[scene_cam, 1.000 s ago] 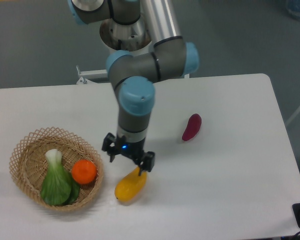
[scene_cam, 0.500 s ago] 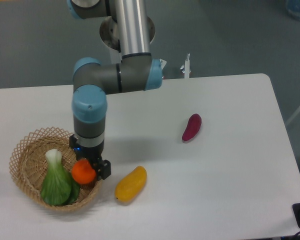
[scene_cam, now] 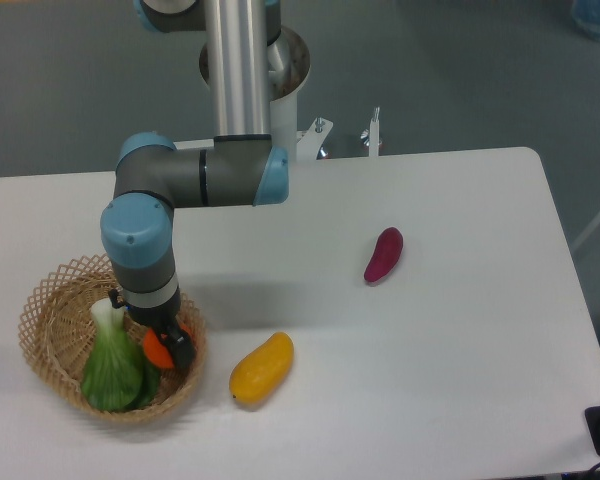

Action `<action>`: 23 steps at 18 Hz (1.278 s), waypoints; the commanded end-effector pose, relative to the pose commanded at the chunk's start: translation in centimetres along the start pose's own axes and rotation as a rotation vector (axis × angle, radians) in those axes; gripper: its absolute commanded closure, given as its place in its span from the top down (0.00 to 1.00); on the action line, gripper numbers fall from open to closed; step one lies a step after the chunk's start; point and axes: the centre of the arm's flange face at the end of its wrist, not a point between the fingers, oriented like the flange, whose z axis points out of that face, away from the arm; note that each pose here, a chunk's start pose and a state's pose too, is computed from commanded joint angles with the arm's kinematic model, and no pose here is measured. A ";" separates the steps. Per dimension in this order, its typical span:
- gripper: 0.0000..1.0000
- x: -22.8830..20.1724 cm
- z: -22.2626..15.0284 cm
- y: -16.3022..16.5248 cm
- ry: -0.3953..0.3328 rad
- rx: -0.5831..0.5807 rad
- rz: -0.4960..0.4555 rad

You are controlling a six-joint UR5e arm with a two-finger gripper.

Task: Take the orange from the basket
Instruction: 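Close the gripper around the orange in the basket, then lift the orange out of the basket and carry it away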

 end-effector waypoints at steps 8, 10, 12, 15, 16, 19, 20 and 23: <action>0.60 -0.1 -0.1 -0.2 -0.001 0.003 -0.018; 0.59 0.0 -0.4 -0.2 -0.002 0.007 -0.018; 0.60 -0.3 -1.0 -0.4 -0.008 0.018 -0.017; 0.60 -0.6 -2.8 -0.3 -0.014 0.052 -0.035; 0.60 -1.0 -3.3 0.0 -0.018 0.060 -0.060; 0.60 -3.2 -5.0 2.0 -0.044 0.074 -0.130; 0.61 -4.1 -5.8 2.9 -0.055 0.084 -0.149; 0.68 -7.0 -7.3 5.9 -0.078 0.096 -0.211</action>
